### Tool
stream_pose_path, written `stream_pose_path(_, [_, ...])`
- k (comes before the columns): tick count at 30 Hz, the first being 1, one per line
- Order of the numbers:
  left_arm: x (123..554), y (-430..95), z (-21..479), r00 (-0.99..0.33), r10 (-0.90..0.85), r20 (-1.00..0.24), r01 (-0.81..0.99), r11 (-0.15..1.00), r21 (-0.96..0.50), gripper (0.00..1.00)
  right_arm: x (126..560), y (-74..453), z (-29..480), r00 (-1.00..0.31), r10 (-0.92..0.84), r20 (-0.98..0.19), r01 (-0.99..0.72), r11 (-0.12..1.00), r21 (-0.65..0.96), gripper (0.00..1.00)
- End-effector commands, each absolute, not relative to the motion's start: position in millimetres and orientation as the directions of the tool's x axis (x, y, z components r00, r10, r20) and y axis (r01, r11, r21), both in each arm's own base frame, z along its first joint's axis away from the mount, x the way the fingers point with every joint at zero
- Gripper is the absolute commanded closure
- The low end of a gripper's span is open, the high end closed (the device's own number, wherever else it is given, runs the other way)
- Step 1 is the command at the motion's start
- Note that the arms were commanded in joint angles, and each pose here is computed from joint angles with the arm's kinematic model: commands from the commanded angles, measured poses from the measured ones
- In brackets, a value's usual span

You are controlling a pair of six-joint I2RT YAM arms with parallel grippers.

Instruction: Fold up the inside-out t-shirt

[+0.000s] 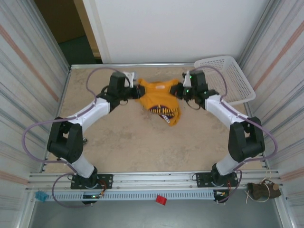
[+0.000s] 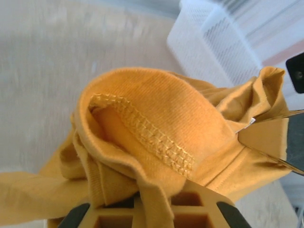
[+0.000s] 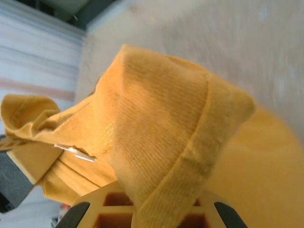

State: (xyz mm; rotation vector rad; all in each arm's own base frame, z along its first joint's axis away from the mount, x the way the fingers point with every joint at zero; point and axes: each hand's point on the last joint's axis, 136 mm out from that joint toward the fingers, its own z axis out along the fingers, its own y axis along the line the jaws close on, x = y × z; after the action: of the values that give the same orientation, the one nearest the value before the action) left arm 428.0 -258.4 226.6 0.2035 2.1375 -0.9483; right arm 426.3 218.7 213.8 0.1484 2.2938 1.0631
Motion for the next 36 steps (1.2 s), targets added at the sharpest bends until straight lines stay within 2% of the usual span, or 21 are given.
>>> stream_pose_path(1, [462, -240, 261, -0.619, -0.176, -0.766, 0.41, 0.76, -0.505, 1.0, 467, 204, 242, -0.782, 0.339, -0.523, -0.164, 0.697, 0.698, 1.0])
stream_pose_path(6, [497, -231, 301, -0.553, -0.212, -0.806, 0.421, 0.764, -0.489, 1.0, 514, 206, 276, -0.757, 0.344, -0.556, -0.217, 0.67, 0.71, 1.0])
stream_pose_path(11, [507, -225, 312, -0.52, -0.216, -0.827, 0.438, 0.764, -0.474, 1.0, 526, 214, 274, -0.76, 0.309, -0.572, -0.265, 0.657, 0.706, 1.0])
stream_pose_path(14, [497, -225, 297, -0.524, -0.215, -0.824, 0.442, 0.759, -0.479, 1.0, 515, 217, 247, -0.778, 0.28, -0.562, -0.277, 0.649, 0.708, 1.0])
stream_pose_path(17, [468, -227, 262, -0.537, -0.186, -0.823, 0.44, 0.77, -0.461, 1.0, 487, 219, 211, -0.803, 0.276, -0.529, -0.262, 0.633, 0.729, 1.0])
stream_pose_path(21, [413, -229, 193, -0.609, -0.15, -0.779, 0.396, 0.794, -0.462, 1.0, 430, 235, 154, -0.857, 0.249, -0.45, -0.208, 0.632, 0.747, 1.0])
stream_pose_path(26, [364, -217, 167, -0.616, -0.175, -0.768, 0.346, 0.816, -0.464, 1.0, 366, 251, 111, -0.889, 0.206, -0.408, -0.172, 0.677, 0.716, 1.0])
stream_pose_path(31, [375, -214, 176, -0.6, -0.142, -0.787, 0.352, 0.837, -0.42, 1.0, 370, 243, 113, -0.875, 0.235, -0.424, -0.144, 0.709, 0.69, 1.0])
stream_pose_path(36, [415, -227, 173, -0.62, -0.083, -0.78, 0.382, 0.836, -0.393, 1.0, 399, 231, 115, -0.862, 0.275, -0.426, -0.087, 0.748, 0.658, 1.0])
